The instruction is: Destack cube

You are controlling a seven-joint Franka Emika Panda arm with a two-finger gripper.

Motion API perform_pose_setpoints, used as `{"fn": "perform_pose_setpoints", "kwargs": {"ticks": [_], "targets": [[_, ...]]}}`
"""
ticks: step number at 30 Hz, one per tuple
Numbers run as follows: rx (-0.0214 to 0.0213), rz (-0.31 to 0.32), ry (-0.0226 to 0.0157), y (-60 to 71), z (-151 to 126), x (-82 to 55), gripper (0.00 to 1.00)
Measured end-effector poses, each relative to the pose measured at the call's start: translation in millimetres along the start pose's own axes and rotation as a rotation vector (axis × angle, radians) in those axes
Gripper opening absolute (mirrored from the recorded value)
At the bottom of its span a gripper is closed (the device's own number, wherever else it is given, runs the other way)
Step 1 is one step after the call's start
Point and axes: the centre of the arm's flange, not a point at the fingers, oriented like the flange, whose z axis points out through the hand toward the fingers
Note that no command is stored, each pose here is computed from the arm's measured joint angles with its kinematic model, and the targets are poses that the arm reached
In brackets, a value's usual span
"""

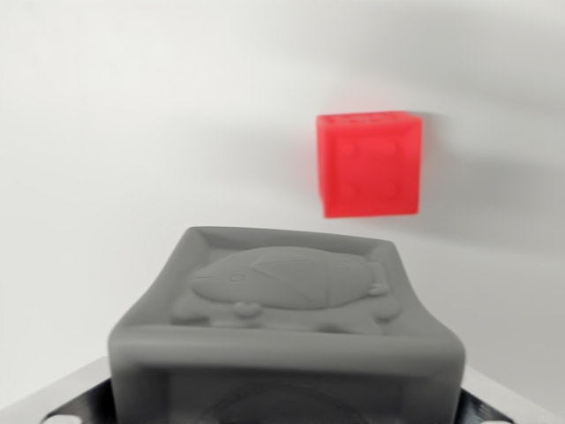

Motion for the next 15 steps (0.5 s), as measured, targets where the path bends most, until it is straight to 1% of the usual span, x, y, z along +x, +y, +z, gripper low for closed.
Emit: {"fn": "perform_pose_setpoints", "kwargs": {"ticks": [15], "targets": [[-0.0006,0.033,-0.0002,-13.7,8.3,-25.5,0.00]]}}
